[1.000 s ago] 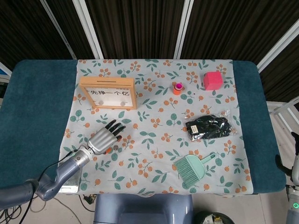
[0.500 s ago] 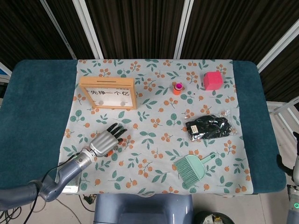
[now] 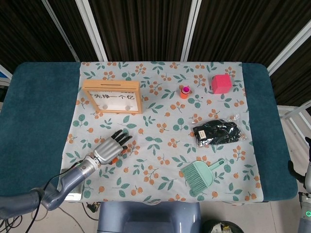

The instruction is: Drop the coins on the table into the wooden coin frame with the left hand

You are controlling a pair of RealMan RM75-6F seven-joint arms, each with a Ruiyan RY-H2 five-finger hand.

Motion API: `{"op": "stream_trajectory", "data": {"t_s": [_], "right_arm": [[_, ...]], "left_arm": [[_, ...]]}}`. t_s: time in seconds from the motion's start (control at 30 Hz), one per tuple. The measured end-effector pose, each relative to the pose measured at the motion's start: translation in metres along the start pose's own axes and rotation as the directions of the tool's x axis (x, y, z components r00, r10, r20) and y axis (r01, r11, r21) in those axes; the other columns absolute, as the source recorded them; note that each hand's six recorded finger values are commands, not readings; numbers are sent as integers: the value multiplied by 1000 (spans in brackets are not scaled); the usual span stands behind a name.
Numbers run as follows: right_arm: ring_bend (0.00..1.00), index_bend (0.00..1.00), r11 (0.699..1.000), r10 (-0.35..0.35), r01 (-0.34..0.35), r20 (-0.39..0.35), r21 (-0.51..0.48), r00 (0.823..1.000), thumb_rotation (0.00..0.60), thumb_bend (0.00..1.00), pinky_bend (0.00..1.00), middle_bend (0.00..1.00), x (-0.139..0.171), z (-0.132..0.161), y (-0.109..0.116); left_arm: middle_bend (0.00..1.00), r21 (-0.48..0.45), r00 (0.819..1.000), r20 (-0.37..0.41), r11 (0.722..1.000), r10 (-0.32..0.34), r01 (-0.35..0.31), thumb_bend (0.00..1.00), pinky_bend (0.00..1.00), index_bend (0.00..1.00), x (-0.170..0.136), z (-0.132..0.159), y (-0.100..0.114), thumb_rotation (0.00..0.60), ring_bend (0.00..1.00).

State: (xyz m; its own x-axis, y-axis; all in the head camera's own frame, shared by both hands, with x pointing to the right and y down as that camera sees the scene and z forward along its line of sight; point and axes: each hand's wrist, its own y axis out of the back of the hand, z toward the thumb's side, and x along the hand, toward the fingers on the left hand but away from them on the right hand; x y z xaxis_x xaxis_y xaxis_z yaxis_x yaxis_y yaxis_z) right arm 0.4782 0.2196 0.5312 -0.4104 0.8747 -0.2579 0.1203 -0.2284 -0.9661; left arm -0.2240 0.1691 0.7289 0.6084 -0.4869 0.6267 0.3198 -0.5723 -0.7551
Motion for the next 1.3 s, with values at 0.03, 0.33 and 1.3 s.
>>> {"op": "stream_trajectory", "data": {"t_s": [0.03, 0.33, 1.3], "right_arm": [[27, 169, 1000, 0, 0, 1, 0, 1000, 600, 394, 0, 72, 0, 0, 0], [27, 169, 1000, 0, 0, 4, 0, 1000, 600, 394, 0, 72, 0, 0, 0], [27, 169, 1000, 10, -10, 9, -3, 1000, 600, 394, 0, 72, 1, -1, -1]], "left_arm": [[42, 0, 1000, 0, 1000, 1, -1, 276, 0, 476, 0, 0, 0, 600, 0], [42, 24, 1000, -6, 1000, 1, -1, 294, 0, 488, 3, -2, -1, 600, 0], [63, 53, 999, -40, 998, -24, 26, 465, 0, 653, 0, -7, -3, 600, 0]]}}
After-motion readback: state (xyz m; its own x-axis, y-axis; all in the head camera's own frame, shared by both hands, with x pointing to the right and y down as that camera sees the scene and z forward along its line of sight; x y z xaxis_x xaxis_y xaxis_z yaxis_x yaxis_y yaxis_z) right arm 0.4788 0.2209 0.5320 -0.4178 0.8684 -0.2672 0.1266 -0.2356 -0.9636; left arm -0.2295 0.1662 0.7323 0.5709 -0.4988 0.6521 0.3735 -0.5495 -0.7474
